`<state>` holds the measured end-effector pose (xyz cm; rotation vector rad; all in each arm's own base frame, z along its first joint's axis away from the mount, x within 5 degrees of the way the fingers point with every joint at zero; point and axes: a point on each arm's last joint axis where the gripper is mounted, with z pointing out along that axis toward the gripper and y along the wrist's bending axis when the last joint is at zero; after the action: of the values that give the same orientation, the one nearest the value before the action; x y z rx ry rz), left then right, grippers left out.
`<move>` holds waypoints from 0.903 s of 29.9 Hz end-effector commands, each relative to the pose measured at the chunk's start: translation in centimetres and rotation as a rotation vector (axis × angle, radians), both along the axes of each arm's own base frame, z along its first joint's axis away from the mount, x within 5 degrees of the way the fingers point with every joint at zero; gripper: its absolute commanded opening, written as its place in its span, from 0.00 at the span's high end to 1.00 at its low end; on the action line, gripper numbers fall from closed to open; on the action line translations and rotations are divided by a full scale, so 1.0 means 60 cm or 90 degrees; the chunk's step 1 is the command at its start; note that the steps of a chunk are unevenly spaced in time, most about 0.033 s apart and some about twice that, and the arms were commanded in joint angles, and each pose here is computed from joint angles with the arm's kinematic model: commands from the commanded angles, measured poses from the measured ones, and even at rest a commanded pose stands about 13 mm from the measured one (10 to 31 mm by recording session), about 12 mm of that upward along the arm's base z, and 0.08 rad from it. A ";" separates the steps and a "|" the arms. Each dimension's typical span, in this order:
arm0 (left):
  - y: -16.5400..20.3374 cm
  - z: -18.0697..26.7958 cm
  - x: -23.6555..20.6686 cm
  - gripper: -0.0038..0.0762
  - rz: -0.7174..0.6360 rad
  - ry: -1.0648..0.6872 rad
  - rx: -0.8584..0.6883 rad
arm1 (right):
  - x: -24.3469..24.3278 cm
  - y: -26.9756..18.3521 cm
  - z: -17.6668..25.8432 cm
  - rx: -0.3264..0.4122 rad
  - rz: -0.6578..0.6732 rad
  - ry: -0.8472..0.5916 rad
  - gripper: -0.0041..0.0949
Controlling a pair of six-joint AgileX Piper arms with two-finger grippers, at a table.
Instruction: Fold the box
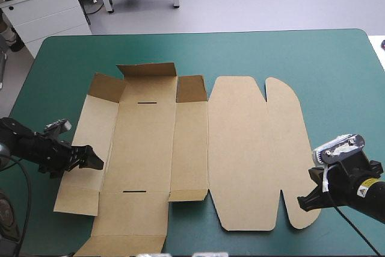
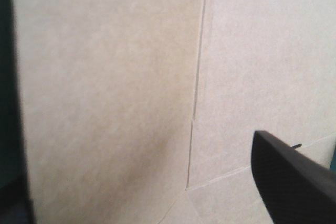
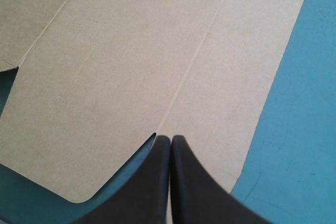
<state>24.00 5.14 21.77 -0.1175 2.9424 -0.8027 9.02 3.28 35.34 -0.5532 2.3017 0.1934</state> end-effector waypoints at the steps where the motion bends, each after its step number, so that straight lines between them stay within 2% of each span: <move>1: -0.023 0.012 0.001 0.20 -0.039 0.014 -0.043 | 0.003 0.001 0.016 0.012 -0.001 -0.038 0.98; 5: -0.023 0.005 0.006 0.26 -0.029 0.023 -0.051 | 0.003 0.001 0.016 0.010 -0.001 -0.037 0.98; 14: -0.023 0.004 0.008 0.73 -0.024 0.019 -0.048 | 0.003 0.001 0.016 0.009 -0.001 -0.037 0.98; 20: -0.022 0.004 0.008 0.95 -0.020 0.019 -0.047 | 0.002 0.001 0.015 0.009 -0.001 -0.031 0.98; 27: -0.022 0.006 0.010 0.96 -0.050 0.001 -0.045 | 0.004 -0.001 0.016 0.005 -0.003 -0.042 0.98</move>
<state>24.61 4.22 20.73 -0.0794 2.9703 -0.8911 8.95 3.27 35.27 -0.5586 2.3113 0.1930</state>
